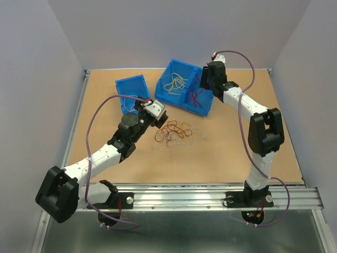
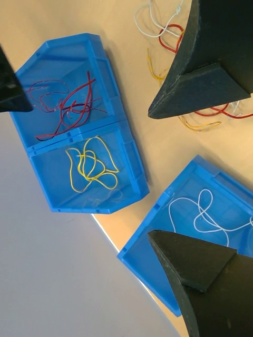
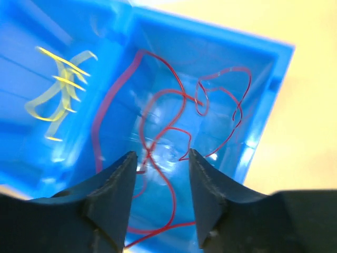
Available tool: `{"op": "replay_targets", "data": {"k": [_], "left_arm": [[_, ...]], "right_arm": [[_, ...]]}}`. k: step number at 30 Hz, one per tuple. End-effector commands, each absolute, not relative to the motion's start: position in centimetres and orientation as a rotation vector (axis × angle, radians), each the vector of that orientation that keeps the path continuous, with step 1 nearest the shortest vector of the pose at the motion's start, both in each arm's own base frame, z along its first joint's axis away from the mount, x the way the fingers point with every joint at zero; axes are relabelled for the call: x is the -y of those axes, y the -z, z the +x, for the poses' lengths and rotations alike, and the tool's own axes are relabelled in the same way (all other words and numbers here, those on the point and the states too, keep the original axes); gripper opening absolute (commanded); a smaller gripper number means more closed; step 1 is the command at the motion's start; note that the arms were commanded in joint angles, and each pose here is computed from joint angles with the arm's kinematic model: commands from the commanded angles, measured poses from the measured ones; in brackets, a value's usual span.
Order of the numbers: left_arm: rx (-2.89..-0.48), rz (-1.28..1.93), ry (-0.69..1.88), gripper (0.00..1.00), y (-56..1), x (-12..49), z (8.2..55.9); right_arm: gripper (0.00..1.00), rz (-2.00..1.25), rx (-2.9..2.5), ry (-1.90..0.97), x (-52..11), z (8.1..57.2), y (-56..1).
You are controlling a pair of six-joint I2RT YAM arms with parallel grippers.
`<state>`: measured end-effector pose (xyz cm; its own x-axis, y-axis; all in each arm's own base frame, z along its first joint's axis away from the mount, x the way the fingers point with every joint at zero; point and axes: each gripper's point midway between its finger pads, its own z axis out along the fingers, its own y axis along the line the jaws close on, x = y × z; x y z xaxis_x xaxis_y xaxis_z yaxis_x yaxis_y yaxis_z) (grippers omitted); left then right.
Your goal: Untangle the cables
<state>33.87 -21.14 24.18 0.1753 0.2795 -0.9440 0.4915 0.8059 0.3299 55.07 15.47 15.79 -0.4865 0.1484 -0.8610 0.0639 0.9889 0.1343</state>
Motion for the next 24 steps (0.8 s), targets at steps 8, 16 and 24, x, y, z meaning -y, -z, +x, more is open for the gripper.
{"op": "replay_targets", "data": {"k": [8,16,24], "left_arm": [[-1.412,0.913,0.264,0.99,-23.4,24.9,33.7],[-1.443,1.067,0.311,0.98,-21.3,26.4,33.0],[-1.471,1.369,0.373,0.92,-16.4,28.0,30.2]], "right_arm": [[0.72,-0.017,-1.963,-0.259,-19.1,45.7,-23.3],[0.63,-0.019,-1.982,-0.375,-18.5,38.4,-20.6],[0.61,0.057,-1.932,-0.494,-16.6,32.9,-18.8]]}}
